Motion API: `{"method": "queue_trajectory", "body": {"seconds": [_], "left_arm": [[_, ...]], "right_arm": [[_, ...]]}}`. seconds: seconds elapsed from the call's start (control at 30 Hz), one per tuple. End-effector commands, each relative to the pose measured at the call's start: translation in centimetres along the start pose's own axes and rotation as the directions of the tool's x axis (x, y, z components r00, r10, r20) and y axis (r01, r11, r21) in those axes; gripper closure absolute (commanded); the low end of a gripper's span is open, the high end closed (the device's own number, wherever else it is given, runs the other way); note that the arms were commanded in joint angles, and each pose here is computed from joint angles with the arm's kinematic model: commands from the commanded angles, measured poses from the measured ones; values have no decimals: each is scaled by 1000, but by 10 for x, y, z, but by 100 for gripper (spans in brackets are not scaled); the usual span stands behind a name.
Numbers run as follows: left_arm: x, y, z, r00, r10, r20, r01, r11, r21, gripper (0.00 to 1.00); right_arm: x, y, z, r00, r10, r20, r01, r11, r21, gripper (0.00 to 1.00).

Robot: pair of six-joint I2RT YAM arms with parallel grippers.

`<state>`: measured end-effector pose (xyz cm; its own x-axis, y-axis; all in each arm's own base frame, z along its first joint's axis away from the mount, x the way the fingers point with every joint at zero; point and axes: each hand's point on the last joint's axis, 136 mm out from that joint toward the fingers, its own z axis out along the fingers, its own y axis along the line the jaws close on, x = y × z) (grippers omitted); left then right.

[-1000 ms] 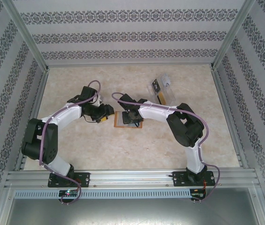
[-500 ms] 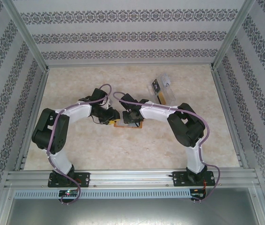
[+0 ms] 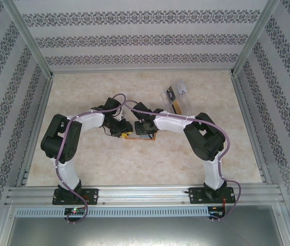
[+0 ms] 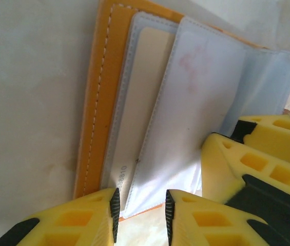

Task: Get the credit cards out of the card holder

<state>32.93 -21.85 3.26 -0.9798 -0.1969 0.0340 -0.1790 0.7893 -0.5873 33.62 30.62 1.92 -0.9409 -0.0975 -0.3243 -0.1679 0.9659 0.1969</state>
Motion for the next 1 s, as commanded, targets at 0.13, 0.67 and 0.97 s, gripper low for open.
{"method": "queue_trajectory", "body": {"seconds": [0.13, 0.67, 0.97], "left_arm": [[-2, -6, 4, 999, 35, -1, -35, 999, -18, 68], [-4, 7, 1, 998, 58, 1, -57, 990, -126, 65], [-1, -4, 14, 998, 59, -37, -60, 997, -42, 68]], "right_arm": [[24, -22, 14, 996, 36, -84, -31, 998, 51, 68], [25, -24, 16, 993, 75, -89, -74, 997, 19, 70], [24, -22, 16, 993, 82, -90, -81, 997, 13, 71]]}}
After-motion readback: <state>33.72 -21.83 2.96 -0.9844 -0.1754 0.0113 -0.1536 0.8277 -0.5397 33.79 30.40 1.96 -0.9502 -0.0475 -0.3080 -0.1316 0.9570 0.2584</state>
